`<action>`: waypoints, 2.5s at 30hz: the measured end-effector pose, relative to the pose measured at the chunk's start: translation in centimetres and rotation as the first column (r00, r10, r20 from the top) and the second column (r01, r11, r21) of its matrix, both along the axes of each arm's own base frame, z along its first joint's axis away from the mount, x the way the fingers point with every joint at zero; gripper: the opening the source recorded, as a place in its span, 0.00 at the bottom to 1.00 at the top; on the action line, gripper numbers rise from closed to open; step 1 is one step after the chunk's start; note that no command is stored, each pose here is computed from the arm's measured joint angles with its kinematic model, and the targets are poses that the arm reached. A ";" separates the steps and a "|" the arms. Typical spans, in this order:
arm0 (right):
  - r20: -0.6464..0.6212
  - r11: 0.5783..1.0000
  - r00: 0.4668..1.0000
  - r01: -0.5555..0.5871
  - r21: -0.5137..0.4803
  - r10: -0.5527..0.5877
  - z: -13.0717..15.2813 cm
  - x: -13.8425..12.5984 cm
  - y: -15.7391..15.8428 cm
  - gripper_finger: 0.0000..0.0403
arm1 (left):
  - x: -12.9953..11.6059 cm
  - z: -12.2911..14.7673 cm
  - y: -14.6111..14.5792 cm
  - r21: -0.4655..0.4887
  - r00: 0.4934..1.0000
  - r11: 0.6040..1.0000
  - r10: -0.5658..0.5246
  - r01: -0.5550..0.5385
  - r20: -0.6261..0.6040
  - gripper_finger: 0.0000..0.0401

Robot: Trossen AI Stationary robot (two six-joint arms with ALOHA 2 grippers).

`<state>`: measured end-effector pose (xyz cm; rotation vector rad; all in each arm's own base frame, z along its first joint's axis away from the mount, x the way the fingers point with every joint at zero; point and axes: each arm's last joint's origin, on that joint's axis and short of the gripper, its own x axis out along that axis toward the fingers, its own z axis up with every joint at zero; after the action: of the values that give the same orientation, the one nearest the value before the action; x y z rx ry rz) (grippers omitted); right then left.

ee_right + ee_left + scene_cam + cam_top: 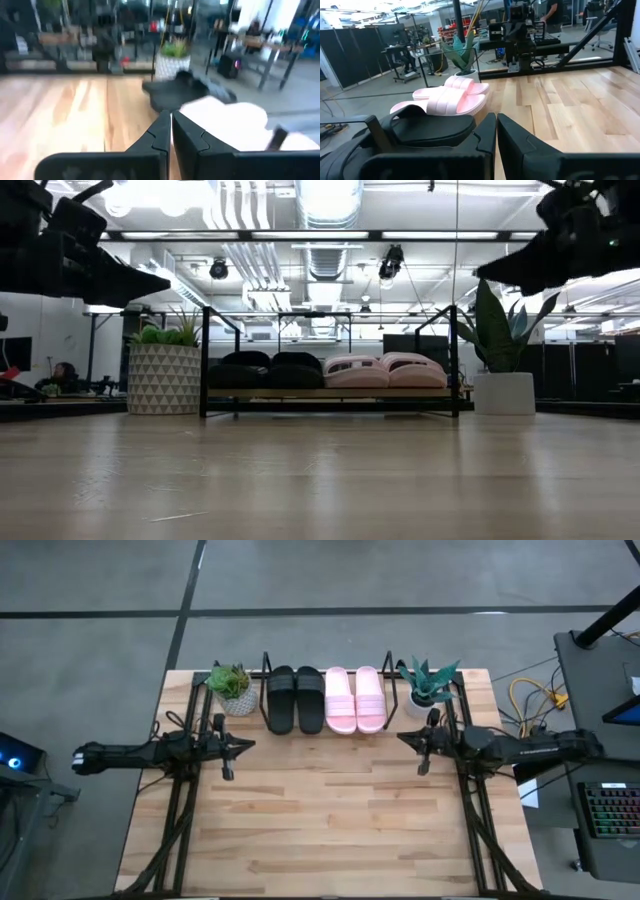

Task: Pick and place slides into the shelf
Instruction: Return to Home Position

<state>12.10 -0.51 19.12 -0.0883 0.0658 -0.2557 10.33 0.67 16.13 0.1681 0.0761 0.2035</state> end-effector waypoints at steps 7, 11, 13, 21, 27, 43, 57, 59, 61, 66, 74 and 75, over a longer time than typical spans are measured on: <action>0.085 0.986 0.983 -0.163 -0.024 0.165 0.1 -1.6 0.4 0.02 | 0.0 0.0 0.0 0.001 1.000 1.000 0.016 -0.016 -0.005 0.00; 0.120 0.984 0.977 -0.177 -0.008 0.177 -1.5 -2.1 0.5 0.02 | 0.1 -0.1 0.0 0.001 1.000 1.000 0.016 -0.016 -0.011 0.00; 0.119 0.984 0.977 -0.178 -0.006 0.177 -1.9 -2.3 0.5 0.02 | 0.1 -0.1 0.0 0.000 1.000 1.000 0.016 -0.016 -0.009 0.00; 0.110 0.982 0.977 -0.187 0.026 0.183 -2.1 -2.3 0.5 0.02 | 0.1 -0.1 0.0 -0.044 1.000 0.999 0.019 -0.019 -0.005 0.00; 0.121 0.982 0.976 -0.186 0.014 0.183 -1.9 -2.3 0.5 0.02 | 0.1 -0.3 0.1 -0.040 1.000 0.999 0.020 -0.020 -0.017 0.00; 0.113 0.984 0.978 -0.179 0.014 0.176 -2.0 -2.3 0.5 0.02 | 0.1 -0.3 0.1 -0.049 1.000 0.999 0.019 -0.020 -0.015 0.00; 0.112 0.984 0.978 -0.179 0.013 0.176 -2.0 -2.3 0.5 0.02 | 0.2 -0.3 0.0 -0.049 1.000 0.999 0.018 -0.019 -0.016 0.00; 0.112 0.984 0.978 -0.179 0.013 0.176 -2.0 -2.3 0.5 0.02 | 0.2 -0.3 0.0 -0.049 1.000 0.999 0.018 -0.019 -0.016 0.00; 0.112 0.984 0.978 -0.179 0.013 0.176 -2.0 -2.3 0.5 0.02 | 0.2 -0.3 0.0 -0.049 1.000 0.999 0.018 -0.019 -0.016 0.00; 0.112 0.984 0.978 -0.179 0.013 0.176 -2.0 -2.3 0.5 0.02 | 0.2 -0.3 0.0 -0.049 1.000 0.999 0.018 -0.019 -0.018 0.00; 0.112 0.984 0.978 -0.179 0.013 0.176 -2.0 -2.3 0.5 0.02 | 0.2 -0.3 0.0 -0.049 1.000 0.999 0.018 -0.019 -0.021 0.00; 0.112 0.984 0.978 -0.179 0.013 0.176 -2.0 -2.3 0.5 0.02 | 0.2 -0.3 0.0 -0.049 1.000 0.999 0.018 -0.019 -0.021 0.00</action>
<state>9.79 -0.05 17.10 -0.0563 -0.0492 -0.0808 10.51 0.72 15.82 0.1205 0.1035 0.2185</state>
